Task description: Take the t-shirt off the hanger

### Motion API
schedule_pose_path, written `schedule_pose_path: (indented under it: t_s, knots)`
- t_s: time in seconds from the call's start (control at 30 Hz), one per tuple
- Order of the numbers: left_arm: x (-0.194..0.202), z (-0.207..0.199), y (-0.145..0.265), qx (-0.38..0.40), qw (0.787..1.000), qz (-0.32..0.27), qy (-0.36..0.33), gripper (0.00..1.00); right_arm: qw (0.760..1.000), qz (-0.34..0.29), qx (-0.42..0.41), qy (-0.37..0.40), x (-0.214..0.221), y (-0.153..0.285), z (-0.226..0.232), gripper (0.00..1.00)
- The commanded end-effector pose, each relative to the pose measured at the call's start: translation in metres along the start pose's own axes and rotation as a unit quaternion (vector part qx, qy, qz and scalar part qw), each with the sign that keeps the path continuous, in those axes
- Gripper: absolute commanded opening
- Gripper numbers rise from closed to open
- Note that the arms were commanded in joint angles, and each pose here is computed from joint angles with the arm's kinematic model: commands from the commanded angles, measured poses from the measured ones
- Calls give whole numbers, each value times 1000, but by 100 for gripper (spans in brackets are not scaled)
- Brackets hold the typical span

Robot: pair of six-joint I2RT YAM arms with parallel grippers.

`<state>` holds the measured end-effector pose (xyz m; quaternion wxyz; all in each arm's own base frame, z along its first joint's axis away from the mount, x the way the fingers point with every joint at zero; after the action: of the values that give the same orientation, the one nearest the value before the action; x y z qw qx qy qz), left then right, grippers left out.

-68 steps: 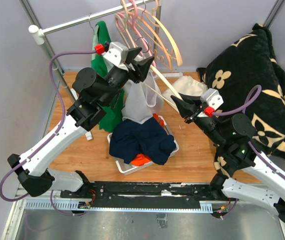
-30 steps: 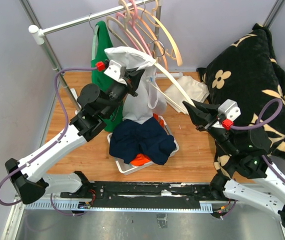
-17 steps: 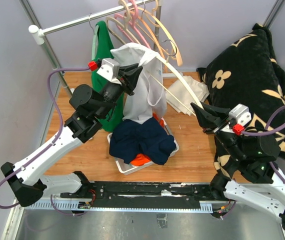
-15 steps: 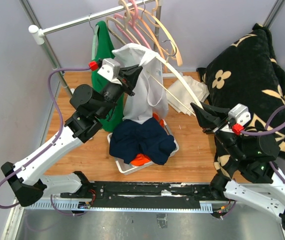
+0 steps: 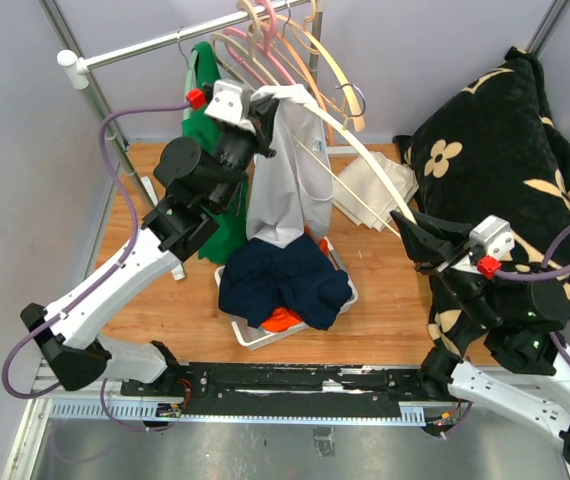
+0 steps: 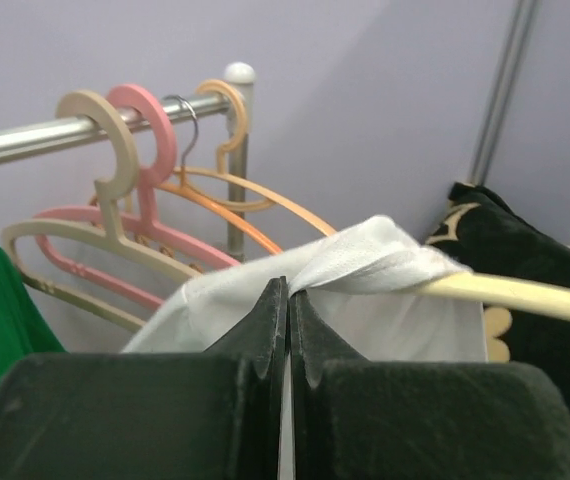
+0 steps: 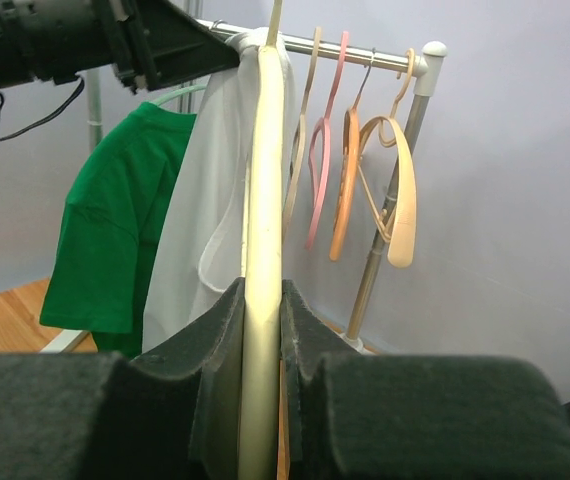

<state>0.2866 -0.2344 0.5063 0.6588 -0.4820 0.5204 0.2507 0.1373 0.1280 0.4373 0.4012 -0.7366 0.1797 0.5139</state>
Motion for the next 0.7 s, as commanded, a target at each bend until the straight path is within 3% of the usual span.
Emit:
schedule_pose_path:
  t_s: [0.0, 0.33, 0.67]
  knots:
    - [-32, 25, -22, -83, 996, -23, -29, 0, 999, -44, 10, -5, -23, 15, -8, 1]
    - [-27, 50, -63, -160, 982, 12, -95, 0, 997, -71, 20, -10, -39, 57, -21, 1]
    - [-13, 49, -52, -144, 984, 38, -93, 1, 993, -105, 62, -8, -57, 81, -38, 1]
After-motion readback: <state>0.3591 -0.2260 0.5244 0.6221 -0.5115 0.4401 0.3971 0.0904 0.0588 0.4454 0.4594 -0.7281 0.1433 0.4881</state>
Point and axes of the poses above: each gripper's point midway between its finger pads, its own y axis back along the fingers, its own z axis along the line the jaws close on, x = y × z, the point moved 5 cm from there along y, back along the fingers, and after that the axes turned 2 degrees about -y, right-handed, at the moved point
